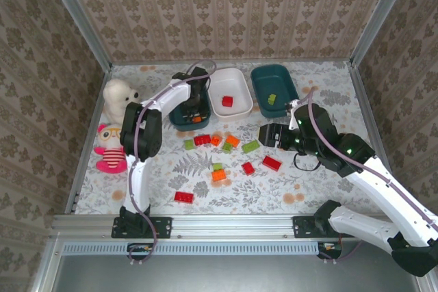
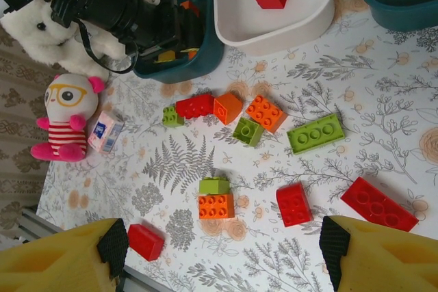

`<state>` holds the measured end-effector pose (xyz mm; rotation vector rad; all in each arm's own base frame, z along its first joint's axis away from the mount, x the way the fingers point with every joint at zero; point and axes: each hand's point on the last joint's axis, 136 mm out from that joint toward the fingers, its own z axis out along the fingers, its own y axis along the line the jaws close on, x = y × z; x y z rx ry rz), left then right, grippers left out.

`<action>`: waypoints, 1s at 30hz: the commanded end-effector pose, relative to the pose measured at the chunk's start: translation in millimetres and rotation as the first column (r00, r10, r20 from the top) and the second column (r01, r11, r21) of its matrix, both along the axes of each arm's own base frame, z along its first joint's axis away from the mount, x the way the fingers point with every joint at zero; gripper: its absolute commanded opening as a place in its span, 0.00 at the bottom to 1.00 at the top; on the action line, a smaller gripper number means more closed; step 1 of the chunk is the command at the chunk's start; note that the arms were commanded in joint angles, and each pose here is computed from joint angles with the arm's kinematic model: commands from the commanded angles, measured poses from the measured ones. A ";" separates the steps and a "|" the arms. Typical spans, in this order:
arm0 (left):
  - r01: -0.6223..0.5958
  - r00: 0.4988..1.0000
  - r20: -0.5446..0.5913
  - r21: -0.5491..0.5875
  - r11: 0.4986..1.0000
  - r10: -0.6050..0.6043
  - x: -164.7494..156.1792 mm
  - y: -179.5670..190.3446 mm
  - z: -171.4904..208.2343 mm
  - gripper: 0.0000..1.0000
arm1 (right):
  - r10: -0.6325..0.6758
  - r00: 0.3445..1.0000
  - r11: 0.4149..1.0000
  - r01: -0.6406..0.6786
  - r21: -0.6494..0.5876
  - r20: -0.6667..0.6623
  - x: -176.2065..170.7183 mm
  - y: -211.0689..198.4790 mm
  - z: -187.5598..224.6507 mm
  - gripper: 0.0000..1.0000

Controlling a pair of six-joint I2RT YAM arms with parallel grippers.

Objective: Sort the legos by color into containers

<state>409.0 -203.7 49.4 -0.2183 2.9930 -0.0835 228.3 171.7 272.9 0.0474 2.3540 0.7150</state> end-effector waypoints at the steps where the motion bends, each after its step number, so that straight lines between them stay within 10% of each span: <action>1: 0.008 1.000 0.022 -0.028 1.000 -0.008 4.9 -3.1 15.0 0.51 | 0.008 1.000 1.000 -0.008 -0.004 -0.024 -0.9 0.9 -6.1 0.77; 13: -0.082 0.956 0.275 -0.082 0.993 0.102 -15.2 28.2 137.4 0.68 | 0.197 0.978 0.964 -0.206 -0.168 -0.070 8.8 48.6 -21.3 0.74; 20: -0.261 0.884 0.368 -0.122 0.958 0.288 -93.8 100.8 166.3 0.71 | 0.381 0.909 0.873 -0.413 -0.258 -0.168 13.7 159.9 -62.7 0.74; 30: -0.374 0.771 0.467 -0.216 0.902 0.432 -228.7 176.5 161.5 0.73 | 0.184 0.920 0.902 -0.298 -0.312 -0.347 49.0 243.9 -161.0 0.77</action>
